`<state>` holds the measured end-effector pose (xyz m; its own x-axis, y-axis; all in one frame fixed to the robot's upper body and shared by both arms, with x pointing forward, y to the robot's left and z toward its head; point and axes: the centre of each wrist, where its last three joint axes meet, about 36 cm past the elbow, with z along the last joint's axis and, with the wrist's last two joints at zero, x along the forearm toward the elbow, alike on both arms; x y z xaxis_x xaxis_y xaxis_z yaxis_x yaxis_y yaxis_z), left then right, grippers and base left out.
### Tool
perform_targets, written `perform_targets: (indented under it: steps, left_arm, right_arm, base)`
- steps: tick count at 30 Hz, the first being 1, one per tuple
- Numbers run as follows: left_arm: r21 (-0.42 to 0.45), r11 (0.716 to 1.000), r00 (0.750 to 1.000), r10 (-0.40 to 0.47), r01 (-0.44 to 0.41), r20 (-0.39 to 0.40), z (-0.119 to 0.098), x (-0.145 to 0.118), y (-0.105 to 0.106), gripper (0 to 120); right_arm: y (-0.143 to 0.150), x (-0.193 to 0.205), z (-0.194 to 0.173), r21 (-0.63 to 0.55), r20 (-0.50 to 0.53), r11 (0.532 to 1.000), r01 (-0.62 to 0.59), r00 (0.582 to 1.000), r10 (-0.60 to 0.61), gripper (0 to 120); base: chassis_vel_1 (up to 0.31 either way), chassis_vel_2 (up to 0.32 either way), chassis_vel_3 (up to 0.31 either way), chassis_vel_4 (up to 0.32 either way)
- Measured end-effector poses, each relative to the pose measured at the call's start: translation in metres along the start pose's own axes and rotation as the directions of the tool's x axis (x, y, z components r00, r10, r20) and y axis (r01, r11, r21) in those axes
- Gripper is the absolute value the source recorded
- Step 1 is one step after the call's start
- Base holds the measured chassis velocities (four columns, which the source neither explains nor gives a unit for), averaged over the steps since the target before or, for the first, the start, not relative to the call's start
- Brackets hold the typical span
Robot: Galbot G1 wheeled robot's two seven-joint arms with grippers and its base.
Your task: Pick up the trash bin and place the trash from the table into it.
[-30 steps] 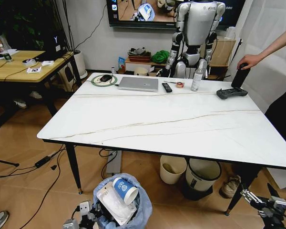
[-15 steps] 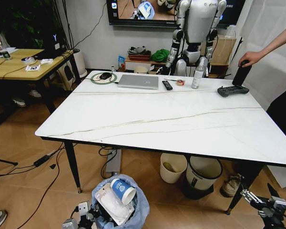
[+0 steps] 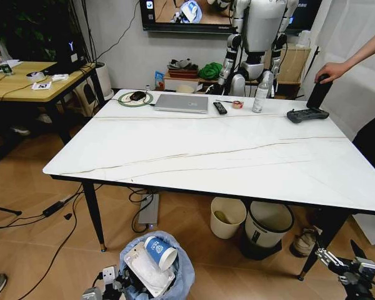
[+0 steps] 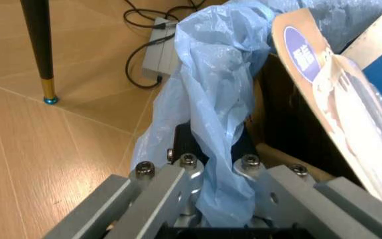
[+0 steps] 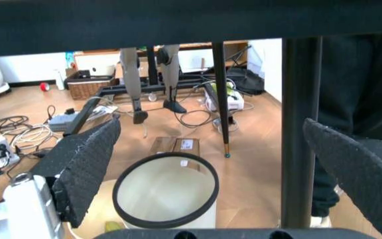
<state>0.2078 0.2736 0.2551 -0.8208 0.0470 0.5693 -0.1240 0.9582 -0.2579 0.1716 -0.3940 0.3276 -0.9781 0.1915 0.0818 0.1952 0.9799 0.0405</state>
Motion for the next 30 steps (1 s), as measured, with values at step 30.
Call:
perform_targets:
  steps: [30]
  left_arm:
    - [-0.014, 1.0, 1.0, -0.008, 0.008, -0.001, 0.0024, -0.0031, 0.0016, 0]
  right_arm:
    - [0.0, 0.0, 0.0, 0.0, 0.0, 1.0, 0.0, 1.0, 0.0, 100]
  base:
    - [0.0, 0.0, 0.0, 0.0]
